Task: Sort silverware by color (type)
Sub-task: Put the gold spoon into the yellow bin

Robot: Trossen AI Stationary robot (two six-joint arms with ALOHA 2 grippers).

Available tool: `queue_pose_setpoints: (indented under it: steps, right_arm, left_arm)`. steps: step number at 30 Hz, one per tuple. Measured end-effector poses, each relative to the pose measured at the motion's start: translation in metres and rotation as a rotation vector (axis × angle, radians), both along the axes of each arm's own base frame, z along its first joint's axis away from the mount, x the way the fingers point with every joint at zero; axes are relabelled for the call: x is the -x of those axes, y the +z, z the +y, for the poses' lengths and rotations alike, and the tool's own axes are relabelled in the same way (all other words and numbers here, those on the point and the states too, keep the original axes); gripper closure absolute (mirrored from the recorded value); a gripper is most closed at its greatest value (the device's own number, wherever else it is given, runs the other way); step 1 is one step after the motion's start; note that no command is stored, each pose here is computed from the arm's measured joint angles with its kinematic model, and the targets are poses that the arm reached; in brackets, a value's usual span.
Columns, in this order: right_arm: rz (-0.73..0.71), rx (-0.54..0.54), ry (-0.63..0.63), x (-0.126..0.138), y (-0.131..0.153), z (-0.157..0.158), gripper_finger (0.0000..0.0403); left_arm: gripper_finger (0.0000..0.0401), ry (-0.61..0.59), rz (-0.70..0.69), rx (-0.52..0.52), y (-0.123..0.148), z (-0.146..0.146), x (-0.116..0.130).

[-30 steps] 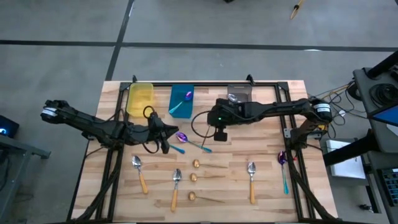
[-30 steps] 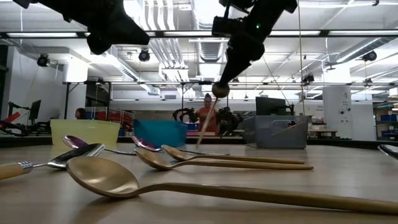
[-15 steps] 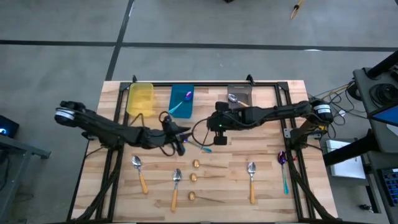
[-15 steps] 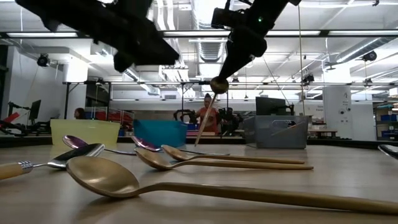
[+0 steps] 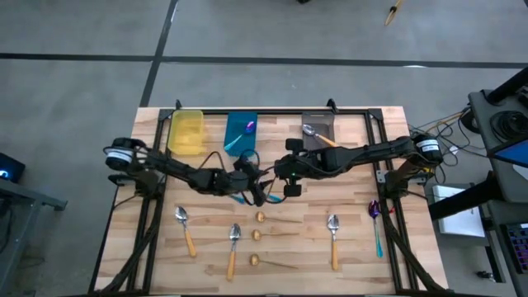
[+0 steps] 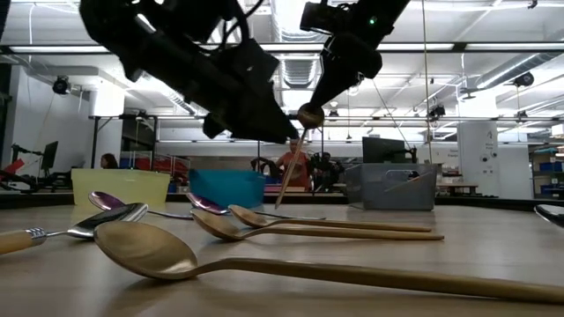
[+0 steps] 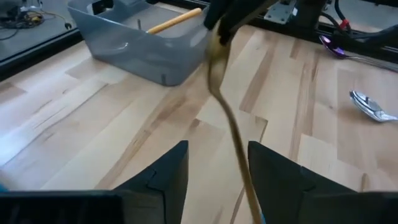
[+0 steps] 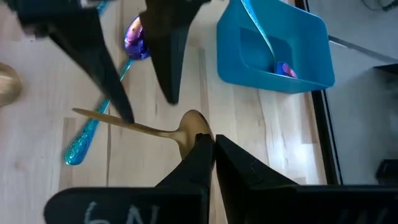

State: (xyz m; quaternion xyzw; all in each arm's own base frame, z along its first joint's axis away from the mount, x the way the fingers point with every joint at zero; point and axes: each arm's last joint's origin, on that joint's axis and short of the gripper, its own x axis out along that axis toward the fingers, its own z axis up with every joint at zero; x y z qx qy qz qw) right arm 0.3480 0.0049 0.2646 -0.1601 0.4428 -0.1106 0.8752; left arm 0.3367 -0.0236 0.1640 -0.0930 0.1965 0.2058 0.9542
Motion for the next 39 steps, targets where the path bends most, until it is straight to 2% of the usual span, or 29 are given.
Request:
queue_pose_setpoints:
  steps: [9,16,22,30,39]
  right_arm:
    - [-0.006,0.000,-0.001,0.000,0.000,0.000,0.0394]
    - [-0.011,-0.008,-0.009,0.000,0.001,0.000,0.0394]
    - [-0.025,-0.028,-0.032,-0.001,0.001,0.000,0.0386]
    - [-0.058,-0.036,-0.041,-0.001,0.004,0.000,0.0315]
    - [-0.150,0.002,0.007,0.020,0.041,-0.003,0.0280]
  left_arm:
    - [0.0293,-0.006,0.027,-0.010,-0.009,-0.001,-0.014]
    - [0.0389,0.006,0.027,0.001,-0.010,-0.001,-0.013]
    - [0.0397,0.016,0.018,0.028,-0.009,-0.001,-0.013]
    - [0.0399,-0.002,-0.025,0.068,0.012,-0.002,-0.006]
    - [0.0400,0.002,0.065,0.113,0.050,-0.015,0.032]
